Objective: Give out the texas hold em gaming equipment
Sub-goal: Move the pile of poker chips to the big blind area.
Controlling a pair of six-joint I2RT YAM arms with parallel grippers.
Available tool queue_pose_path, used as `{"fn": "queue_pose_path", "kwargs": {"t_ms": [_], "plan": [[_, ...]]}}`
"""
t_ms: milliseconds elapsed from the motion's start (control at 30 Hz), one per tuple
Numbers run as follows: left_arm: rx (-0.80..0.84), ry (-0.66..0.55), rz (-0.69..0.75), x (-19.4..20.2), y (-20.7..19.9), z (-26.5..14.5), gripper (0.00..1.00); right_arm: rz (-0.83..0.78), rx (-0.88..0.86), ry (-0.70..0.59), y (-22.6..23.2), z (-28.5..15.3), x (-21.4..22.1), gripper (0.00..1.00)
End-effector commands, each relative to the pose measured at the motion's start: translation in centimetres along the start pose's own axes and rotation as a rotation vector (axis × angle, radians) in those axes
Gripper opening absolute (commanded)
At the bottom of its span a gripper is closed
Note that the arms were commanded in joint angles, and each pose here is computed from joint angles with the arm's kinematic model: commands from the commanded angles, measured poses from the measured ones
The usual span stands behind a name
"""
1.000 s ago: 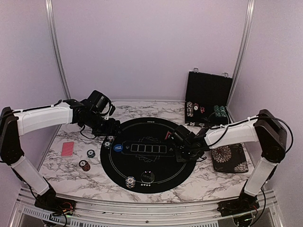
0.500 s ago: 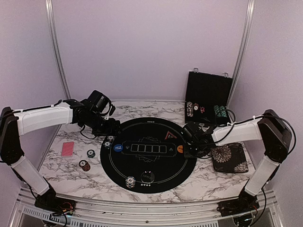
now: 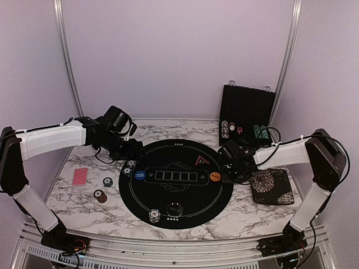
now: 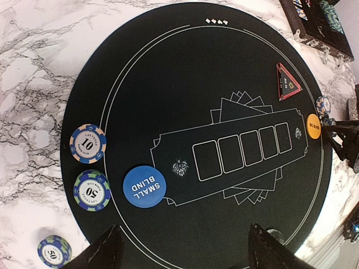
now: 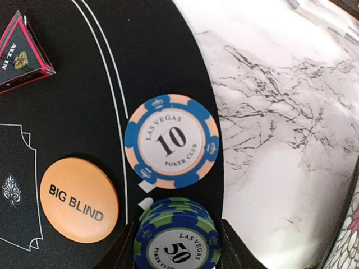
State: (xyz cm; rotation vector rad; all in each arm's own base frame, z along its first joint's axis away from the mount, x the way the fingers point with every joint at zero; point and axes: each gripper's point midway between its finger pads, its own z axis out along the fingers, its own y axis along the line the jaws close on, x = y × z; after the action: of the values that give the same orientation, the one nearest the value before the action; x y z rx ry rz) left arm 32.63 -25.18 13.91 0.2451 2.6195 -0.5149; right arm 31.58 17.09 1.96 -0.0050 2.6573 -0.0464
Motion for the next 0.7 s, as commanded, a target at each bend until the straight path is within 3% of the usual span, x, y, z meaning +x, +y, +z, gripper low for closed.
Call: {"fn": "queue_pose_path", "kwargs": {"t_ms": [0,267,667], "plan": [[0.005,-0.002,0.011,-0.67,-0.21,-0.04,0.78,-0.052,0.147,0.14,-4.09,1.96,3.83,0.36],[0.003,-0.001,0.01,-0.68,-0.15,0.02,0.78,-0.055,0.137,0.144,-3.83,2.13,3.81,0.38],[0.004,0.001,0.008,-0.62,-0.21,0.03,0.78,-0.048,0.096,0.14,-3.2,1.23,3.27,0.48]]}}
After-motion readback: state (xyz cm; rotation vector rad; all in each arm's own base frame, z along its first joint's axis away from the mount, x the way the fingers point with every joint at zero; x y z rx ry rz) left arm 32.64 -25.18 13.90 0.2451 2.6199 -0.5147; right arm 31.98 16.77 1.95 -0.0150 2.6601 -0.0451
